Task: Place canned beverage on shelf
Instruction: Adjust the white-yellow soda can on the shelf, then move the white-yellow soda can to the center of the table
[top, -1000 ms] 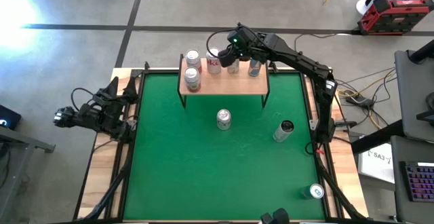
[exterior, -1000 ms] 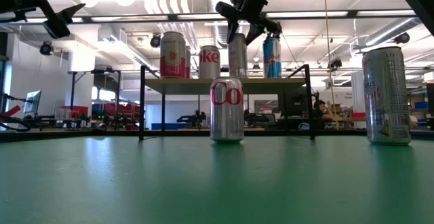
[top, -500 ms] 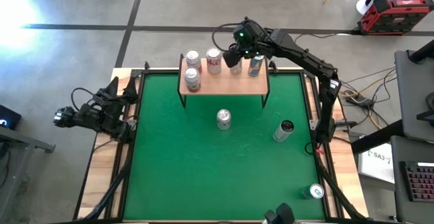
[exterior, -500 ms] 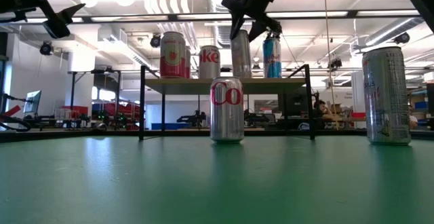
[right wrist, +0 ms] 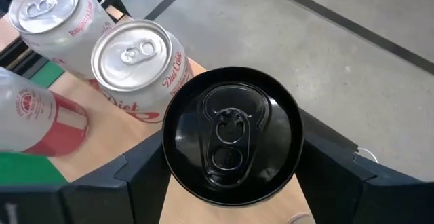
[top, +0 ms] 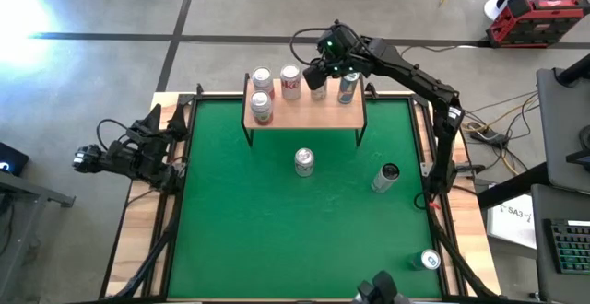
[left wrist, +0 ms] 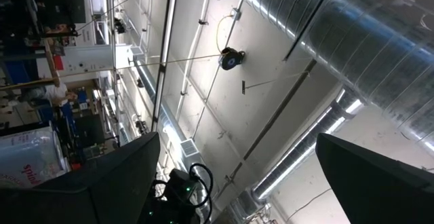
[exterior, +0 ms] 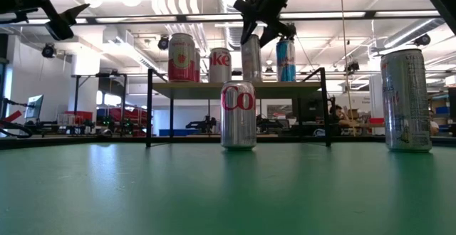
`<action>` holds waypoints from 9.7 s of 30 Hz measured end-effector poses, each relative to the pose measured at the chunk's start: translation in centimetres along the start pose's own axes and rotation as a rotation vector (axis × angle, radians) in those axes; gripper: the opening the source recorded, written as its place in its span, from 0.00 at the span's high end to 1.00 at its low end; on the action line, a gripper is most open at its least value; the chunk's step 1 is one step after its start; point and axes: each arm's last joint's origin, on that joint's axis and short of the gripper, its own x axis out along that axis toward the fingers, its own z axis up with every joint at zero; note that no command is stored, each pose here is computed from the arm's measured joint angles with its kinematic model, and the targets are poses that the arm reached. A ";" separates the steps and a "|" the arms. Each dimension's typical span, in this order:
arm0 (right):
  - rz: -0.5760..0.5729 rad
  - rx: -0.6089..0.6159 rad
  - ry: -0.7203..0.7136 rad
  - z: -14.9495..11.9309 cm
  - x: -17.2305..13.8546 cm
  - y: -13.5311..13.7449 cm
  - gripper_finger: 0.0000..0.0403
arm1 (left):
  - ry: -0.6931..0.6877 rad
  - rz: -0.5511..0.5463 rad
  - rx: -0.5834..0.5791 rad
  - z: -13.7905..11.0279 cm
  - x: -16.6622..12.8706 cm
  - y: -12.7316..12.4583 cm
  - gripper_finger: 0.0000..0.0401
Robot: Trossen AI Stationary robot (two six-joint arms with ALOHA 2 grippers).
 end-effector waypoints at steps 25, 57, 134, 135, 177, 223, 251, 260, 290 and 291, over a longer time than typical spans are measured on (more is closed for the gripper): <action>-0.116 0.111 -0.015 -0.8 -0.2 1.3 0.12 | 0.000 0.000 0.000 0.0 0.0 0.0 0.05; -0.397 0.438 -0.245 -2.8 2.5 6.0 0.25 | 0.002 0.001 0.003 0.0 0.0 0.0 0.05; -0.298 0.248 -0.159 -3.1 -2.8 6.0 0.17 | 0.008 0.005 0.011 -0.1 0.0 0.1 0.05; -0.292 0.243 -0.148 -3.4 -3.3 6.2 0.17 | 0.008 0.005 0.011 -0.1 0.0 0.1 0.05; 0.027 -0.289 -0.146 -20.7 -17.2 12.3 0.17 | 0.017 0.010 0.023 -0.2 0.0 0.1 0.05; -0.188 0.170 0.177 -26.6 -14.9 14.2 0.17 | 0.025 0.015 0.034 -0.3 0.0 0.2 0.05; -0.644 1.360 0.556 -25.4 -14.2 5.6 0.18 | 0.039 0.023 0.053 -0.5 0.0 0.3 0.05; -0.781 1.483 0.499 -25.8 -11.9 3.3 0.18 | 0.039 0.023 0.053 -0.5 0.0 0.3 0.05; -0.955 1.531 0.353 -26.8 -7.6 4.3 0.19 | 0.042 0.025 0.057 -0.6 0.0 0.3 0.05; -0.961 1.528 0.350 -26.9 -7.4 4.3 0.19 | 0.042 0.025 0.057 -0.6 0.0 0.3 0.05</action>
